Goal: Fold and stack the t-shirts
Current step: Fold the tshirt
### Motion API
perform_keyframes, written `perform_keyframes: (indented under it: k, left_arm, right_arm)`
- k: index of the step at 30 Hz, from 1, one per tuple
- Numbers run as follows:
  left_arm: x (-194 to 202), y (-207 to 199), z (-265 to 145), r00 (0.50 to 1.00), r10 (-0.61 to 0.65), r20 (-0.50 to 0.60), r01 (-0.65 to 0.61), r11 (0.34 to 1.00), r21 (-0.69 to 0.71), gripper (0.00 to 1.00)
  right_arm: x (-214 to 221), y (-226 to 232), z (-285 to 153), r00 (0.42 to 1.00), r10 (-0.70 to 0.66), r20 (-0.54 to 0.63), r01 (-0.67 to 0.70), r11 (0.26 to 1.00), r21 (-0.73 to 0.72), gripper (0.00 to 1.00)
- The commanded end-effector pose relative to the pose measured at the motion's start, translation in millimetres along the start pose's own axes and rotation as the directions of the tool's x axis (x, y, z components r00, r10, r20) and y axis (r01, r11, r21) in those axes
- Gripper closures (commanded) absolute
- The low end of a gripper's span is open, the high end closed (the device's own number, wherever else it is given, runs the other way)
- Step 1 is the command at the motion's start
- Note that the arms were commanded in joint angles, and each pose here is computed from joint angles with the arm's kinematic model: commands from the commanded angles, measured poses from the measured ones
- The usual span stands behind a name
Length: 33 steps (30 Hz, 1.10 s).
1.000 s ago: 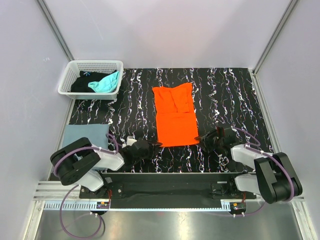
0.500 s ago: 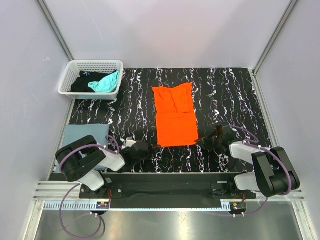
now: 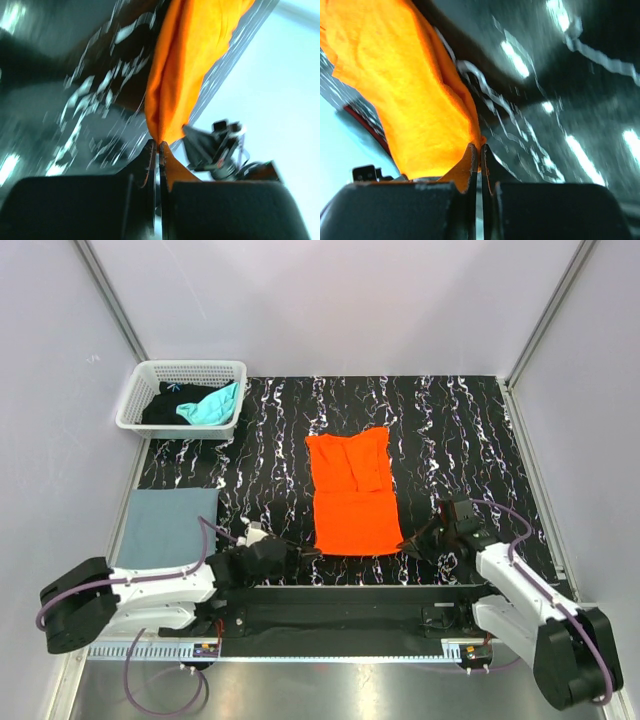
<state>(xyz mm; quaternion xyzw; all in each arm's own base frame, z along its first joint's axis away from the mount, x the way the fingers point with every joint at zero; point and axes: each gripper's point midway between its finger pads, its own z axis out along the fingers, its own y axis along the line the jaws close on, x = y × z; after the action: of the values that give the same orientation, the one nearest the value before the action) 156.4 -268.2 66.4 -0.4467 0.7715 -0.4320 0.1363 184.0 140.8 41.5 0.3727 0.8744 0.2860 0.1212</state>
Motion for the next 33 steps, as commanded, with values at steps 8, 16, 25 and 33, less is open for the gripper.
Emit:
perform_keyframes:
  k: [8,16,25,33]
  left_arm:
    - [14.2,23.8,-39.9,1.0,0.014,0.012,-0.013,0.997,-0.081,1.0]
    - [28.2,-2.7,-56.3,0.997,0.077,-0.003,-0.077,0.997,-0.02,1.0]
    - [-13.6,-75.6,-59.9,0.975,0.16,0.156,-0.17,0.984,0.054,1.0]
    - [-67.8,-135.6,-14.9,0.964,0.224,0.144,-0.23,0.973,0.03,1.0]
  right_arm:
    - [38.4,-9.2,-61.2,0.998,-0.003,-0.067,0.005,1.0,0.029,1.0]
    - [47.4,-14.6,-75.7,0.997,-0.011,-0.081,0.012,1.0,0.019,1.0]
    - [8.2,66.1,-93.4,0.985,-0.171,0.005,0.171,0.985,-0.015,1.0]
    - [-47.0,145.9,-57.5,0.964,-0.265,0.005,0.265,0.964,0.013,1.0]
